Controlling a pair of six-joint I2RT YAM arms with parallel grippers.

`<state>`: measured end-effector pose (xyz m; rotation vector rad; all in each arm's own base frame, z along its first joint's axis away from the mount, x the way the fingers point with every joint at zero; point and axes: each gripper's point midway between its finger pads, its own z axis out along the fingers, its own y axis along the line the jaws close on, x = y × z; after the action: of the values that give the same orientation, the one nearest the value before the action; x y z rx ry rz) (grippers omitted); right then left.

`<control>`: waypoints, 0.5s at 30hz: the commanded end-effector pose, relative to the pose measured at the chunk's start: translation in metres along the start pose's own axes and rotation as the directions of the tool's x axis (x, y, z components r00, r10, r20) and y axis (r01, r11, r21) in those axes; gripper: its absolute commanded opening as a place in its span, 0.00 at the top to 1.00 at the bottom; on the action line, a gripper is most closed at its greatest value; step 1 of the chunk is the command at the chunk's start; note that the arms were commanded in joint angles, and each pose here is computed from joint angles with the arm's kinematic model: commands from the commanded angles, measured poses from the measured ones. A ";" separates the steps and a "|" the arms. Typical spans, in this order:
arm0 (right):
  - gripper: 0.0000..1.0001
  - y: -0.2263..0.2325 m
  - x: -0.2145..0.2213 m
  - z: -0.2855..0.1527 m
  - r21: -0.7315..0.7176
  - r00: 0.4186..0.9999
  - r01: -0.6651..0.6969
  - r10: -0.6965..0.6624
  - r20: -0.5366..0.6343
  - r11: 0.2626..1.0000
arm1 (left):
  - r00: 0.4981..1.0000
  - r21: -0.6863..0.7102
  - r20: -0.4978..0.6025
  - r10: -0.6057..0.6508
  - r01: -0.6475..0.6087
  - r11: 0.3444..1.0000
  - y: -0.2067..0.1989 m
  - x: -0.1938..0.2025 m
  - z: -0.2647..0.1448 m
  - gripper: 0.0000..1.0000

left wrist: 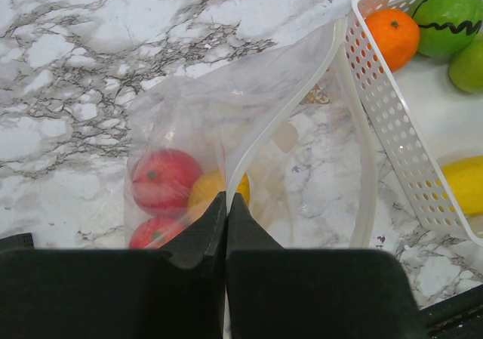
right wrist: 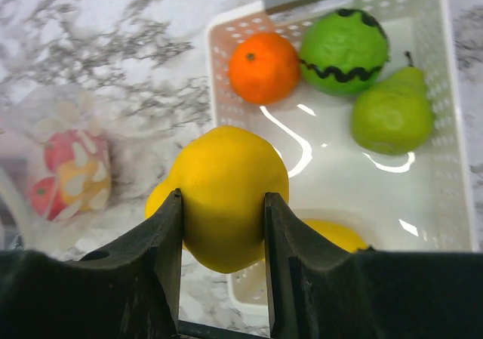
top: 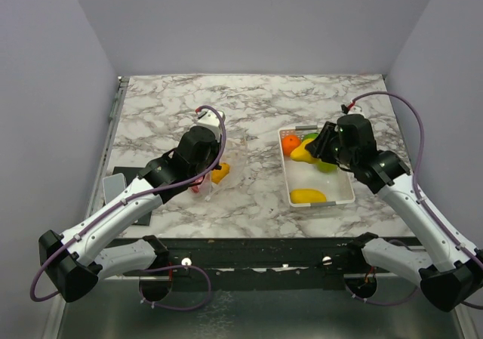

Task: Place the food in the zip-top bag and seal the zipper
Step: Pick up the fake fruit from the bin, then place the fake fruit in the zipper food storage bag.

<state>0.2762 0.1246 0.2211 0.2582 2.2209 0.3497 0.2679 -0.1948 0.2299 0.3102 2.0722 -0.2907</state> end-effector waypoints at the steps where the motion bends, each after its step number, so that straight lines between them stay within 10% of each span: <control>1: 0.99 0.059 -0.019 -0.021 -0.264 0.996 0.083 -0.072 0.049 0.961 | 1.000 -0.007 0.014 -0.002 0.002 1.000 0.002 -0.001 0.002 1.00; 15: 0.99 0.166 -0.016 -0.049 -0.499 0.951 0.309 -0.265 0.160 0.810 | 1.000 -0.006 0.016 -0.003 0.003 1.000 0.003 -0.002 0.002 1.00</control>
<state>0.2604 0.2405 0.2979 -0.2198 2.0343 0.7125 0.2680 -0.1948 0.2299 0.3095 2.0718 -0.2902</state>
